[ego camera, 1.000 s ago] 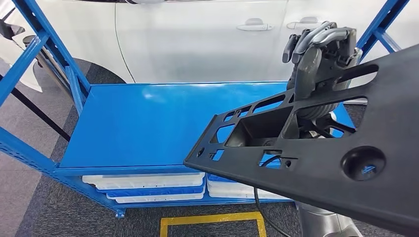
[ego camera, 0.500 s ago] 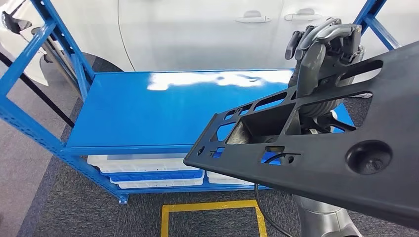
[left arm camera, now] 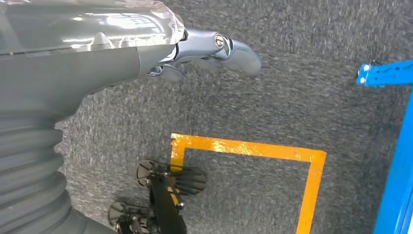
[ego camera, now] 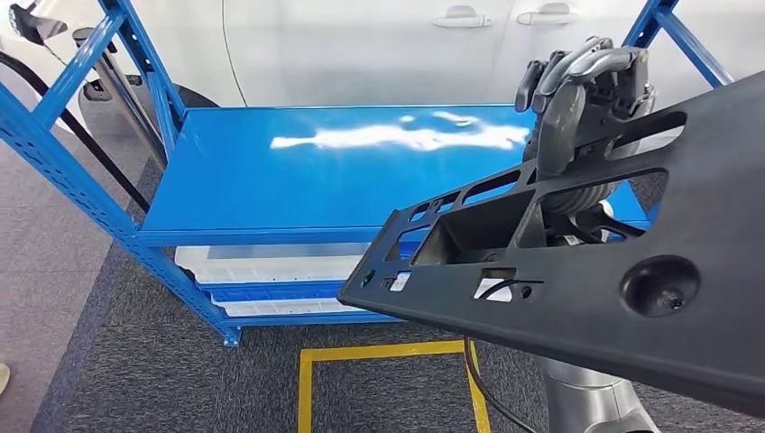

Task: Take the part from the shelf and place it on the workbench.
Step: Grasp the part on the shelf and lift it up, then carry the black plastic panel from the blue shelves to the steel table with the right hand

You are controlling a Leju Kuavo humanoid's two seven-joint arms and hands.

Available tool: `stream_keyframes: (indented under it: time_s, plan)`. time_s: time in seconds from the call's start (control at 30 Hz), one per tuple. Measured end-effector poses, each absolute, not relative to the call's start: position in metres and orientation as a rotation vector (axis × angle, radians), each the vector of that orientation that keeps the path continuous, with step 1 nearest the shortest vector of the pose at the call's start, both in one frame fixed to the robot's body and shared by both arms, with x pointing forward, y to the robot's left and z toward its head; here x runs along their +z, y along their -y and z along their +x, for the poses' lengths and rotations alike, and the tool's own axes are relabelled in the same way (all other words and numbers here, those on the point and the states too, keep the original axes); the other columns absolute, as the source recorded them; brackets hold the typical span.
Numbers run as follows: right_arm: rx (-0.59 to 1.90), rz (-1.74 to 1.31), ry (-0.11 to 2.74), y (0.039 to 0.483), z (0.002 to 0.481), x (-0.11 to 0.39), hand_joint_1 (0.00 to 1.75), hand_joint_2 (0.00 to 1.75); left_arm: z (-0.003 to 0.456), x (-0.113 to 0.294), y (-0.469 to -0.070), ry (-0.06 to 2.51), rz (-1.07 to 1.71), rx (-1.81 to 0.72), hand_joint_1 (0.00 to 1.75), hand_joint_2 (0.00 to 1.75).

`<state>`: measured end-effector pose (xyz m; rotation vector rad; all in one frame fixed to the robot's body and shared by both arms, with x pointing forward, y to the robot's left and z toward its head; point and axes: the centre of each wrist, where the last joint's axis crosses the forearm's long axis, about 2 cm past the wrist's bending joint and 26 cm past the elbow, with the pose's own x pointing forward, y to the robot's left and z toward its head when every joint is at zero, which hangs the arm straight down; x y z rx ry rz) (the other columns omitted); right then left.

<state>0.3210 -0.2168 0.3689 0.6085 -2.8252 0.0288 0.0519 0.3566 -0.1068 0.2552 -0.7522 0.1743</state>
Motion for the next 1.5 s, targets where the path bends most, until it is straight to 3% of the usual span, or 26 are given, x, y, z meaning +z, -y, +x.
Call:
stream_keyframes:
  time_s: [0.33,1.5]
  plan:
    - [0.028,0.551,2.767,0.216,0.305,0.318,1.75,1.75,0.048,-0.107,-0.359,0.741,0.257,0.14,0.0,1.75]
    - [0.024,0.548,2.766,0.215,0.296,0.315,1.75,1.75,0.05,-0.106,-0.363,0.742,0.264,0.134,0.0,1.75]
